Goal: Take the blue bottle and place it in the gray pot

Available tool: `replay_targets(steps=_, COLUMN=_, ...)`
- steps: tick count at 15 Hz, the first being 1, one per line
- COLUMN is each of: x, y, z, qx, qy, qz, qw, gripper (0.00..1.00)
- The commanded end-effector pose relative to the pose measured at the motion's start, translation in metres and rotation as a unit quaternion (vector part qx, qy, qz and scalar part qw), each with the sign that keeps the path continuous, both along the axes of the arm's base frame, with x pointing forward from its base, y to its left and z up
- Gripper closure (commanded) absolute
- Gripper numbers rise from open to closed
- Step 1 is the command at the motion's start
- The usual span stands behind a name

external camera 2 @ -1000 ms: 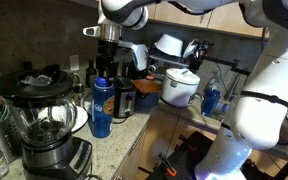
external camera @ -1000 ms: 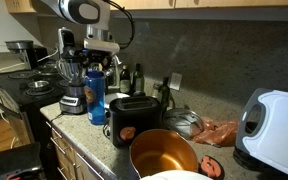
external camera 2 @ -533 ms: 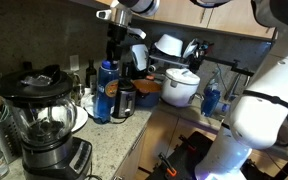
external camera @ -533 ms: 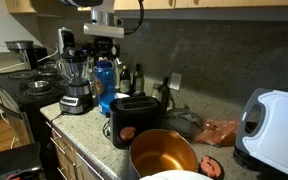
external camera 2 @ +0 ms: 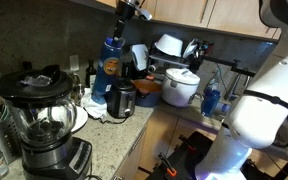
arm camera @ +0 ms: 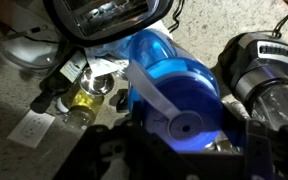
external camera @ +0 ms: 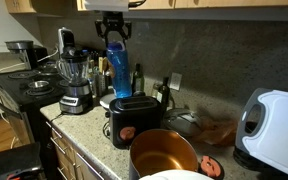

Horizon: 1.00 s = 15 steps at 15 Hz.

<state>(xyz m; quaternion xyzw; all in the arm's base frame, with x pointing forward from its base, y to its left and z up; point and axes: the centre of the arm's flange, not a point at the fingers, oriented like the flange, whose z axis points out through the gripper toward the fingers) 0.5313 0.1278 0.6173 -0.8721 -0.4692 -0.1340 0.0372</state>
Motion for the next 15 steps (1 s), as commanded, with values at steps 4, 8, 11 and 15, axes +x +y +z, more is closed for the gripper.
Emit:
replay_targets(steps=4, x=0.026, y=-0.026, z=0.072, qx=0.032, qy=-0.036, qz=-0.08, qw=0.9956, gripper=0.49)
replay_targets(steps=8, x=0.039, y=-0.043, z=0.093, qx=0.035, qy=-0.063, qz=-0.13, qw=0.9889, gripper=0.49)
replay_targets(steps=11, x=0.046, y=-0.066, z=0.098, qx=0.028, qy=-0.074, qz=-0.17, qw=0.9823, gripper=0.49)
replay_targets(steps=15, x=0.056, y=-0.117, z=0.095, qx=0.01, qy=-0.081, qz=-0.235, qw=0.9685, gripper=0.49)
